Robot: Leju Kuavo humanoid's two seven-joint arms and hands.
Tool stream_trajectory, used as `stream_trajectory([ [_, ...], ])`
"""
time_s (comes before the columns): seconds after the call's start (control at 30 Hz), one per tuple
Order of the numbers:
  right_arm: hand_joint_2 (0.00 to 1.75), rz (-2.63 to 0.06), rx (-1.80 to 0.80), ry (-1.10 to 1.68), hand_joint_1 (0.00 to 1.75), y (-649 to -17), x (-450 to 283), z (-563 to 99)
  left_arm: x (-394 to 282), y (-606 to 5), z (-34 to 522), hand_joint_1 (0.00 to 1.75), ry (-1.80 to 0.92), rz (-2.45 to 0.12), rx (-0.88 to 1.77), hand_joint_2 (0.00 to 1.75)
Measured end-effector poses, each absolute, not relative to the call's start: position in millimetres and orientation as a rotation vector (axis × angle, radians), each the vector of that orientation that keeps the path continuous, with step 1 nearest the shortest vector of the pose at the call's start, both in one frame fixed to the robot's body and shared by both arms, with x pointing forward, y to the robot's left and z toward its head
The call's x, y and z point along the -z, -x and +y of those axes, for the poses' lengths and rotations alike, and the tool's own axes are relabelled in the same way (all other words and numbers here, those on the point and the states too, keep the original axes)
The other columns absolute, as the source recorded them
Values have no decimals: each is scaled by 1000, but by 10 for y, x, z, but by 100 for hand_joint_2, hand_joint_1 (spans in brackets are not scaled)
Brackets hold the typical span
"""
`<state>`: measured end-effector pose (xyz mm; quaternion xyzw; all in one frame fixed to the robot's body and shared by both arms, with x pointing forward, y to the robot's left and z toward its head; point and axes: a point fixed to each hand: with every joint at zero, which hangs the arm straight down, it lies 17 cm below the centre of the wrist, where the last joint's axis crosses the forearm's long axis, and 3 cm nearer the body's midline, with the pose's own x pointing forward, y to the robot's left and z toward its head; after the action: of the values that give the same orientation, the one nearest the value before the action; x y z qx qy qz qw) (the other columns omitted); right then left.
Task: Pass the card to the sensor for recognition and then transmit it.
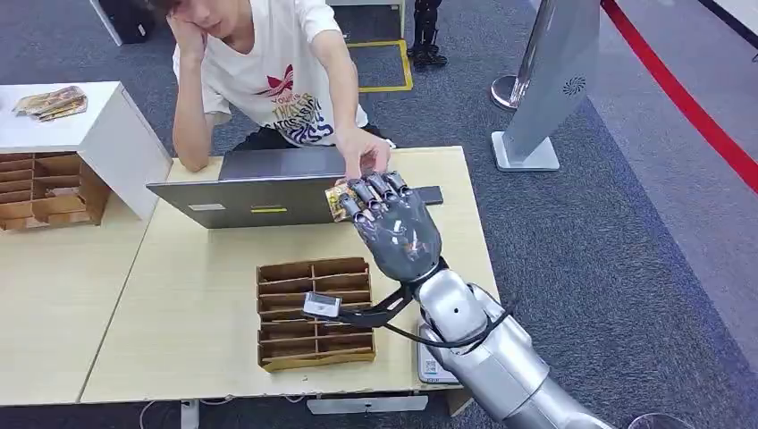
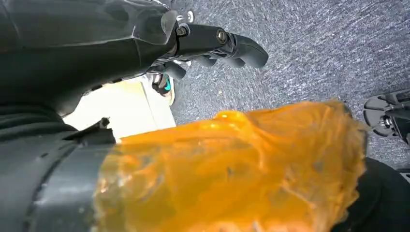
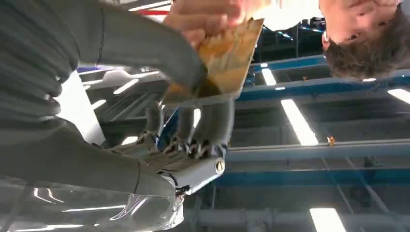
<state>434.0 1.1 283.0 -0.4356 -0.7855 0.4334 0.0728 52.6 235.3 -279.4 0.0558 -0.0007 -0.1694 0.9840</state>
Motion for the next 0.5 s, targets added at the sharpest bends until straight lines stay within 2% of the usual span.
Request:
stream_trajectory([
  [0.17, 175, -2356, -1305, 1309, 175, -4350, -2814, 9, 2794, -527, 2353, 0, -112, -2, 341, 0],
  [0.2, 175, -2355, -1307, 1308, 169, -4351, -2808, 9, 2794, -527, 2353, 0, -112, -2, 341, 0],
  [0.3, 175, -2350, -1308, 1305, 171, -4360, -2791, 5, 2794, -527, 2353, 0, -112, -2, 341, 0],
  [0.33, 175, -2346, -1309, 1303, 166, -4365, -2781, 3, 2794, -527, 2353, 0, -112, -2, 341, 0],
  [0.5, 175, -2325, -1307, 1287, 175, -4398, -2726, -18, 2794, -531, 2354, 0, -113, -2, 342, 0],
])
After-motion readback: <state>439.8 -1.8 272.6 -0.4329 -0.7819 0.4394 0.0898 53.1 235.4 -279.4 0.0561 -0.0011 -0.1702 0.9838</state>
